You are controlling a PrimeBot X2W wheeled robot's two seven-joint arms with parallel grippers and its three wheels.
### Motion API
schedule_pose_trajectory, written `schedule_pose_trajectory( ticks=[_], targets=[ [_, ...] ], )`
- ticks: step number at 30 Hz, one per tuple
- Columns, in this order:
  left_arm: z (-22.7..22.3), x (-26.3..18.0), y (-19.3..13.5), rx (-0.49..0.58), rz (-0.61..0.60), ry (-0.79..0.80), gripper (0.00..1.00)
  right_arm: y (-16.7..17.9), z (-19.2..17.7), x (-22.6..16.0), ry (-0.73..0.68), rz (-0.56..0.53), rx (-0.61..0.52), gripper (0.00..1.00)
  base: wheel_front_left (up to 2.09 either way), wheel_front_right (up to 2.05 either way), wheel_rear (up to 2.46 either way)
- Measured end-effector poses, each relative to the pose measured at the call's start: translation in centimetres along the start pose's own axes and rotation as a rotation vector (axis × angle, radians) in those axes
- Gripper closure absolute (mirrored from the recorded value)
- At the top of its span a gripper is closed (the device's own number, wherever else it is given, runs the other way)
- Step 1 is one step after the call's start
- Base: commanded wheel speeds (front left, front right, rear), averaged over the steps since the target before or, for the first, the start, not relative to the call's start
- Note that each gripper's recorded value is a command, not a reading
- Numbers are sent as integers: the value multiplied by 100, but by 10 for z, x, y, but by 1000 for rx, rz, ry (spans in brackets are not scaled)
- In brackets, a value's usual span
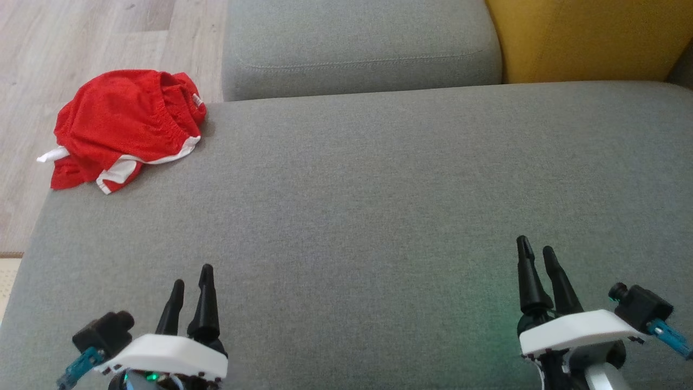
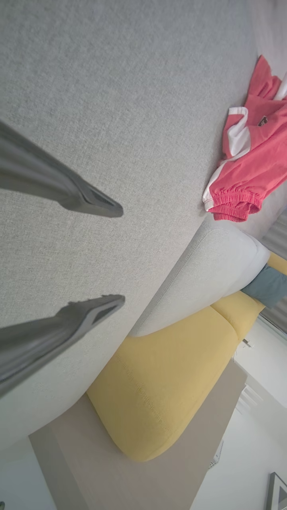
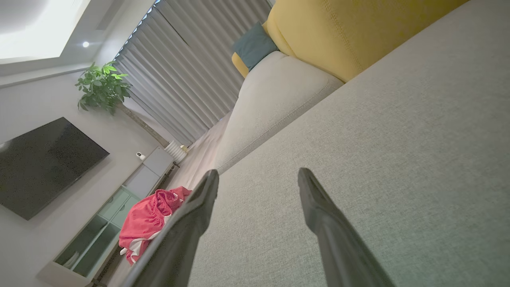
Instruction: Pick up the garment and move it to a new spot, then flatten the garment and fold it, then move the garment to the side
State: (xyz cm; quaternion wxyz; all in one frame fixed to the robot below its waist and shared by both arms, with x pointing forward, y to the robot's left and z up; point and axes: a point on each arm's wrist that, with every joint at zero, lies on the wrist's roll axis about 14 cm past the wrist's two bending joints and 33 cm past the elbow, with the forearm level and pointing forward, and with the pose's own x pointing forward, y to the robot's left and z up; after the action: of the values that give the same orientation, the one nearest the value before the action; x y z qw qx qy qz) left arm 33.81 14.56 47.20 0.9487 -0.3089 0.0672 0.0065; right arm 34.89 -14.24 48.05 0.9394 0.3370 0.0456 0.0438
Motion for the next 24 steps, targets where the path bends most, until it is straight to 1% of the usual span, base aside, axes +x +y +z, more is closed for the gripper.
schedule_pose_trajectory(
  ticks=[24],
  targets=[
    [-3,-11,-13,308,-53,-43,0,18,-6,-2,-6,79,-282,0,0,0,0]
  ],
)
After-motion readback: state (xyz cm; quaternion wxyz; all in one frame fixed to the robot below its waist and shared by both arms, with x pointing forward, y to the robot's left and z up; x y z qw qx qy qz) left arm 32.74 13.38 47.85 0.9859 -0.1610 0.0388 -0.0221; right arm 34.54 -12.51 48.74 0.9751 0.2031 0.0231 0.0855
